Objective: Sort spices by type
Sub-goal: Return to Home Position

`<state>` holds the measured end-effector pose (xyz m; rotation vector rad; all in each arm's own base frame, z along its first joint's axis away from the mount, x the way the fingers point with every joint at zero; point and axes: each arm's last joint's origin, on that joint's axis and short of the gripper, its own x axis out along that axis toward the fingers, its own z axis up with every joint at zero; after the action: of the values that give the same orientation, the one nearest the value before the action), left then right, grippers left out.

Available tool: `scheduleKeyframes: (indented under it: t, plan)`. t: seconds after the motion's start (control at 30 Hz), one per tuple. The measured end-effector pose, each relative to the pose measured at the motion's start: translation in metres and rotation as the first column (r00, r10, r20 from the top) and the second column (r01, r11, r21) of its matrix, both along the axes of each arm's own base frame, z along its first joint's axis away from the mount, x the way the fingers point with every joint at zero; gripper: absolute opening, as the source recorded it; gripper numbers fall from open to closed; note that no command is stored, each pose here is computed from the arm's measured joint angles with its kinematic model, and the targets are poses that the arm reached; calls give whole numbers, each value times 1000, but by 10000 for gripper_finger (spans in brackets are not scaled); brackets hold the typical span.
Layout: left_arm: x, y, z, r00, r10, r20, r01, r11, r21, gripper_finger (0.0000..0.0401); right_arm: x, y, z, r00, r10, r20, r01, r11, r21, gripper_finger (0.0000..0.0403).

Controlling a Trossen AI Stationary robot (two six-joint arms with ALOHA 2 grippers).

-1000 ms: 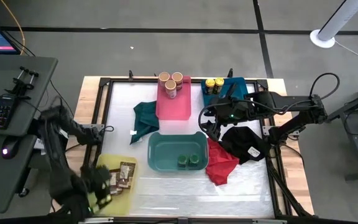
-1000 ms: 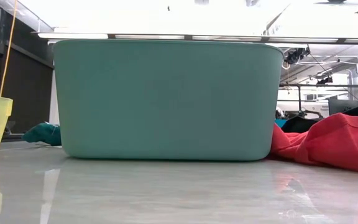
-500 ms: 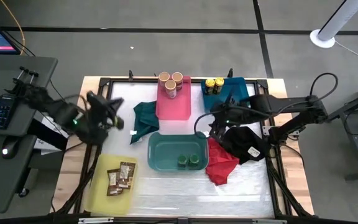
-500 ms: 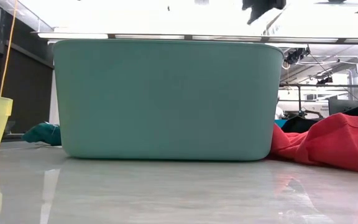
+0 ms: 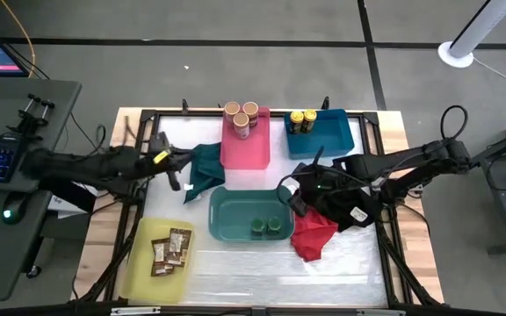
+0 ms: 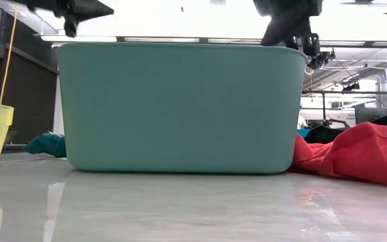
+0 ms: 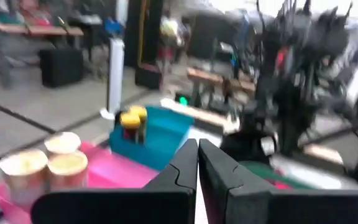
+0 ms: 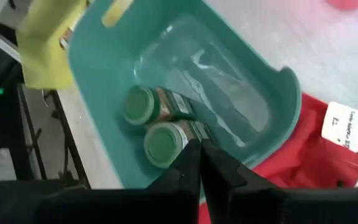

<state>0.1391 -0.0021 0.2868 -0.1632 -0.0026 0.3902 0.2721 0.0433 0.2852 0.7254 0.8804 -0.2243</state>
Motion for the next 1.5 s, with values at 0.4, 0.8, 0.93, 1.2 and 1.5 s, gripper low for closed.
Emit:
scheduleKeyframes:
  t: [0.4,0.8,0.93,1.2,1.5]
  plan:
    - [-6,48,-39,974,-222,35,225,964,-140,0,2,-1,2,992,-127,14,126,990,59,1]
    - [-19,17,-38,984,-36,172,68,981,-182,0,-2,-13,-4,997,-72,-41,71,997,-28,1]
    - [-10,3,-63,969,-39,243,88,977,-195,0,-1,-24,-4,999,-21,-38,19,999,-39,0]
    - [-12,2,-78,985,-109,133,123,987,-104,0,0,-31,-3,999,47,-27,-47,999,0,0]
    - [-21,8,-102,988,-152,16,153,976,-154,0,2,-15,-1,997,73,5,-73,997,18,0]
